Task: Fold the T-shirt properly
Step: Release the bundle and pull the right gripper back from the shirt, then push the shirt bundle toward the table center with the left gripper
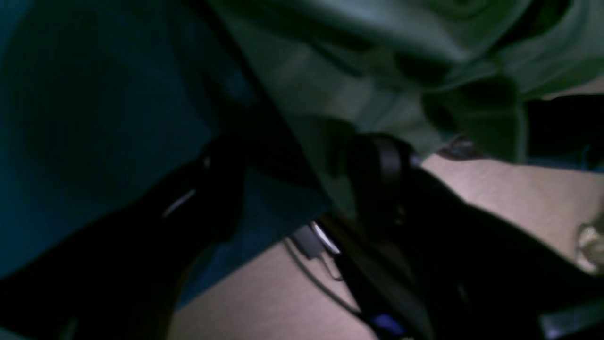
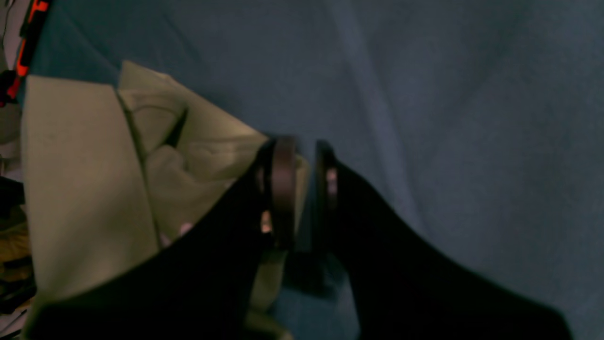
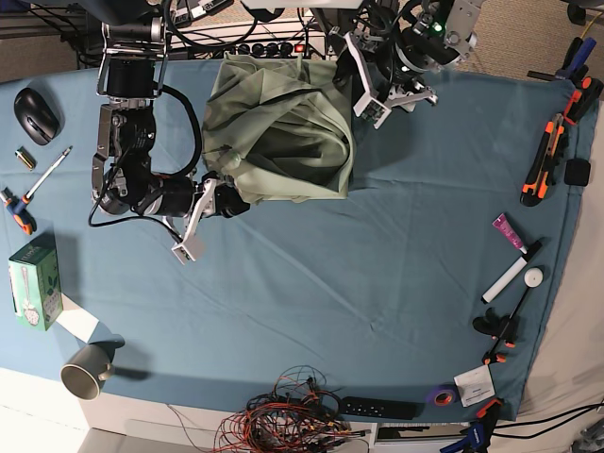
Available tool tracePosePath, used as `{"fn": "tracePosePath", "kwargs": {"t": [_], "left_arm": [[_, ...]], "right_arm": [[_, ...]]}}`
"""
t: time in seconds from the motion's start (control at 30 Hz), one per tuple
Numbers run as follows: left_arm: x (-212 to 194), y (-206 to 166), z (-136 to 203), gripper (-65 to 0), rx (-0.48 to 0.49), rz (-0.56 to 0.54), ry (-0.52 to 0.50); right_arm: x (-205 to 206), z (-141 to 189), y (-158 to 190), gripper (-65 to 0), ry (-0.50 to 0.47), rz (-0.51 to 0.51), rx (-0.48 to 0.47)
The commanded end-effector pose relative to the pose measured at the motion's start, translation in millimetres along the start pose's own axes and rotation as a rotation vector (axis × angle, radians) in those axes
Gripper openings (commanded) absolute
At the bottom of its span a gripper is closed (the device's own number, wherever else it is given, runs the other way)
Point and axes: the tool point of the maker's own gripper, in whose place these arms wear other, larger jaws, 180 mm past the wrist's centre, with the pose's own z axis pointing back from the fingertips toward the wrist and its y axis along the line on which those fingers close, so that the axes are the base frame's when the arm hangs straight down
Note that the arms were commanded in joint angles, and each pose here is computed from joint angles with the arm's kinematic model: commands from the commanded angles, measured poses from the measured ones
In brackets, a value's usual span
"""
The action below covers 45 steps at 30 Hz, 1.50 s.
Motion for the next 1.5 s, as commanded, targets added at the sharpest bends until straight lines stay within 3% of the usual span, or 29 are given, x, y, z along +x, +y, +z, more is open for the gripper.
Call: {"fn": "tracePosePath", "kwargs": {"t": [0.0,0.1,0.23,0.27,0.33,0.37,0.4,0.57,0.7,0.83,1.03,1.2,1.47], "left_arm": [[2.0,-8.5,3.0,-28.6,-0.036,0.018,-0.015],[1.5,-21.6,3.7,-28.6,-0.097,0.042,-0.022],[5.0,-25.6,2.6,-30.6,-0.097,0.022,-0.041],[7.2,-22.1,2.2,-35.2,-0.079,0.007,-0.051],[13.1,-13.0,1.5,-51.2,-0.038,-0.024,-0.069],[16.4,-8.8,1.0,-60.7,-0.021,-0.038,-0.074],[20.3,-5.7,0.6,-65.0,-0.011,-0.049,-0.081],[48.7,17.3,-0.4,-65.0,0.071,-0.137,-0.131],[78.1,41.2,4.0,-65.0,0.135,-0.184,-0.195],[106.9,50.6,-0.7,-65.0,0.117,-0.187,-0.267],[138.6,69.7,-33.8,-65.0,0.069,-0.154,-0.272],[161.2,78.5,-62.5,-65.0,0.026,-0.138,-0.252],[202.6,104.8,-88.2,-65.0,0.050,-0.112,-0.252]], "right_arm": [[20.0,6.8,0.2,-57.4,-0.053,0.028,0.002],[20.1,6.8,0.3,-57.4,-0.054,0.028,0.002],[20.2,6.8,0.3,-57.4,-0.054,0.028,0.002],[20.1,6.8,0.2,-57.9,-0.054,0.028,0.002],[19.1,6.7,-0.5,-65.0,-0.049,0.029,-0.002],[18.0,6.7,-1.8,-65.0,-0.043,0.031,-0.009],[17.0,6.6,-2.4,-65.0,-0.039,0.031,-0.012],[-6.1,10.0,-4.9,-65.0,0.003,-0.003,-0.022],[-34.6,29.7,-7.2,-65.0,-0.028,-0.059,-0.068],[-58.6,62.3,2.0,-65.0,-0.072,-0.074,-0.117],[-88.2,102.5,30.5,-65.0,-0.046,0.003,-0.210],[-102.6,103.7,66.4,-65.0,-0.048,0.010,-0.191],[-98.9,89.9,98.4,-65.0,-0.154,-0.073,-0.137]]}}
